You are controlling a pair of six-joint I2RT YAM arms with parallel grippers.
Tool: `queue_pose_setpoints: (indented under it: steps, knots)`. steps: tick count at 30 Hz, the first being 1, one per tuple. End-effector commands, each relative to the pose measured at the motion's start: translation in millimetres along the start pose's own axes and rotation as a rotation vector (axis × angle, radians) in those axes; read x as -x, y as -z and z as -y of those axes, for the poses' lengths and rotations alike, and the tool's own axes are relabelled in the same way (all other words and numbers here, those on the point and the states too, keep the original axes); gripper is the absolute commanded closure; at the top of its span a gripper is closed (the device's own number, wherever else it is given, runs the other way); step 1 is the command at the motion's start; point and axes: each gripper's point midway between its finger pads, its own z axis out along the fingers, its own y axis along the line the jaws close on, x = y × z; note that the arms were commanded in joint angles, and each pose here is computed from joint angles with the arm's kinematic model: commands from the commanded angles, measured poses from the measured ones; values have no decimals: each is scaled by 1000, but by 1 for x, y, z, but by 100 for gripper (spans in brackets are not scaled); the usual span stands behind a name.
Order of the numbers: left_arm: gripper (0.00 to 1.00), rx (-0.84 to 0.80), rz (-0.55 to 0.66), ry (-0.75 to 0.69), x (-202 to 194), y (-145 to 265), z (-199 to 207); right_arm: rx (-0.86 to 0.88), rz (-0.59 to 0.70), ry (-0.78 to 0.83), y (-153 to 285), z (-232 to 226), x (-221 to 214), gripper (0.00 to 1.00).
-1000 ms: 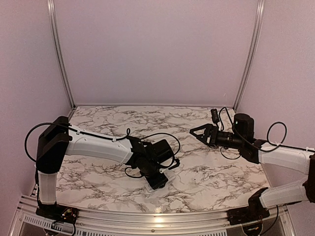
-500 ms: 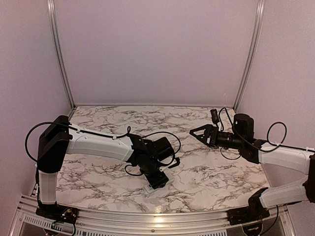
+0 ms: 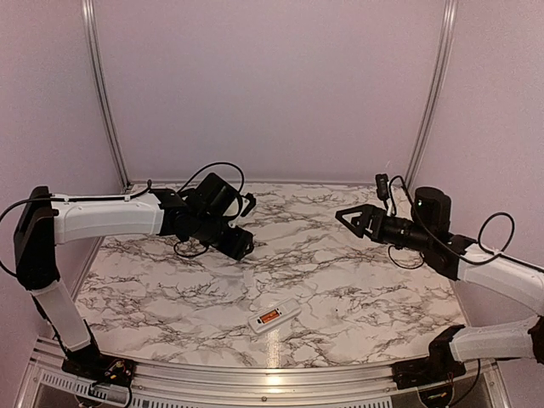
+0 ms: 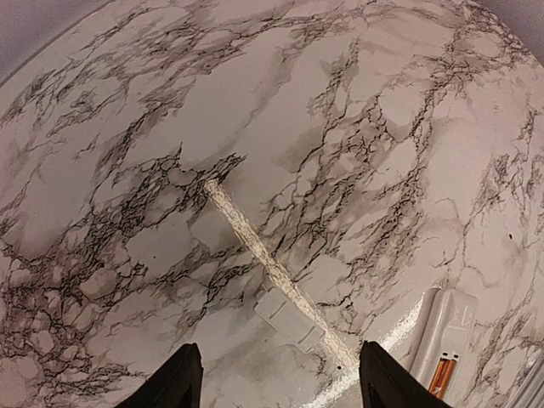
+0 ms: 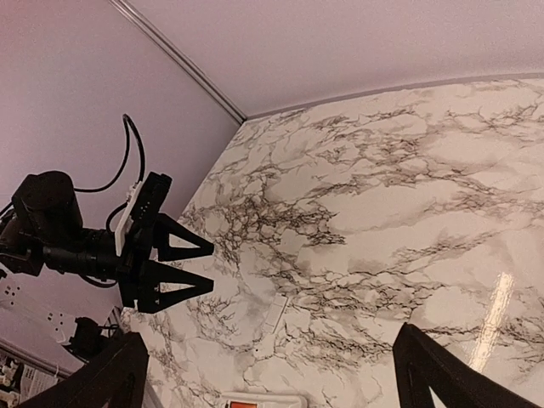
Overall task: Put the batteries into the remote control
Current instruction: Place the remote control without the battery cover at the center of the board, then pick up the battery cover from the center of the board.
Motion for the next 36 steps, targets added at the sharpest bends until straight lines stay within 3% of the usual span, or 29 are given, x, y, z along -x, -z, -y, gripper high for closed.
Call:
queue_pose_setpoints:
  steps: [1,8,17,36]
  knots:
    - [36,17,-46,-7,-15,-14,-18,-127,65,17,9,13,22,1]
    - [48,-136,-130,-124,-26,-39,-6,-107,30,23,5,12,15,1]
    - [66,-129,-233,-219,-44,-77,-12,-31,5,56,4,-1,10,1]
    - [77,-100,-302,-242,-65,-110,-24,114,-39,44,-4,-17,-2,4]
